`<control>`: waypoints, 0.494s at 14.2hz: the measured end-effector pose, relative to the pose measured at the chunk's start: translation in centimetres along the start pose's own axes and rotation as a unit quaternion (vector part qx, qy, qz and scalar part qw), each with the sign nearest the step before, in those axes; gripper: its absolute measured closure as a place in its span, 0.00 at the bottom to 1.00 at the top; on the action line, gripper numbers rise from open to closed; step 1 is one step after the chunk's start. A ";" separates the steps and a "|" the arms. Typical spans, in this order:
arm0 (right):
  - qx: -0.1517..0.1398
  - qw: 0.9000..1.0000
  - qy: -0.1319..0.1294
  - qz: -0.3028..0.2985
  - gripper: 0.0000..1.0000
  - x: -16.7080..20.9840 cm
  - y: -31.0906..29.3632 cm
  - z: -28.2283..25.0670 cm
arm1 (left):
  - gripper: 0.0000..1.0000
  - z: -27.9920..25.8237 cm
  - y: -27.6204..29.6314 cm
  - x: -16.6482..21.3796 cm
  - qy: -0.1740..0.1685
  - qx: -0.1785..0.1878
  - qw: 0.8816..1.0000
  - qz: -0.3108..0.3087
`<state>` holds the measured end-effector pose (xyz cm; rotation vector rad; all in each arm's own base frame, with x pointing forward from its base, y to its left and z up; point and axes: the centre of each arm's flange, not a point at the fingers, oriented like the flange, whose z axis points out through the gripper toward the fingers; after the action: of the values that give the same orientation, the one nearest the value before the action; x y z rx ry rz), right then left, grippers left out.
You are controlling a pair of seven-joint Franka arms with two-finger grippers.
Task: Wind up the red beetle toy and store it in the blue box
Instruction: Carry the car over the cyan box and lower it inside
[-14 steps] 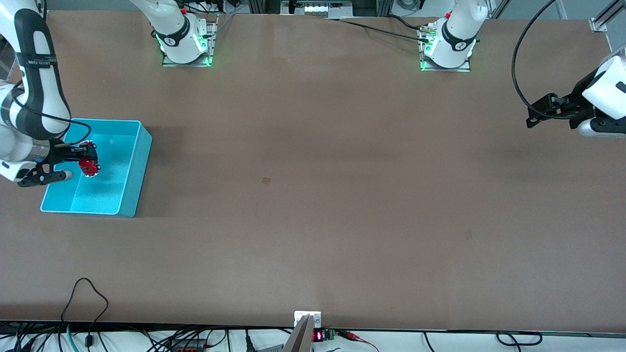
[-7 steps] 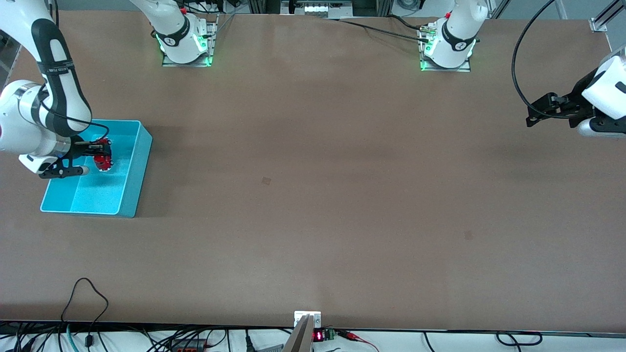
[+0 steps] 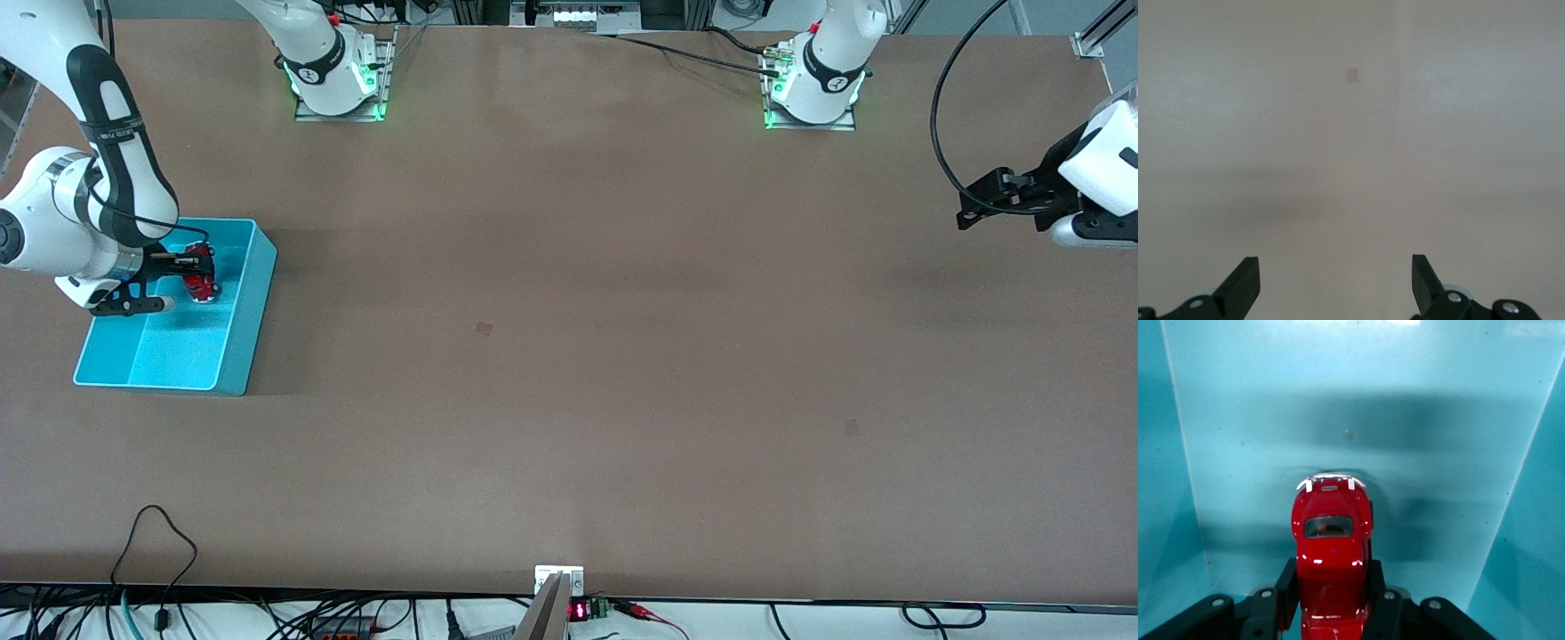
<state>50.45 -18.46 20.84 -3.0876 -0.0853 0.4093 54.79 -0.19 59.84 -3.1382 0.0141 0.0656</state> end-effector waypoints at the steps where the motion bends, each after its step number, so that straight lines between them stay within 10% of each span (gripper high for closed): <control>1: -0.001 1.000 0.002 0.003 0.56 0.1 0.1 0.4 | 0.00 -0.2 0.0 0.0 0.002 0.000 1.000 0.000; 7: -0.001 1.000 0.003 0.014 0.56 0.4 0.1 1.2 | 0.00 -0.3 0.0 0.0 0.003 0.000 1.000 0.000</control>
<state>50.49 -18.54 19.60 -3.0942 -0.0411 0.4015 54.82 -0.18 60.14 -3.1384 0.0139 0.0567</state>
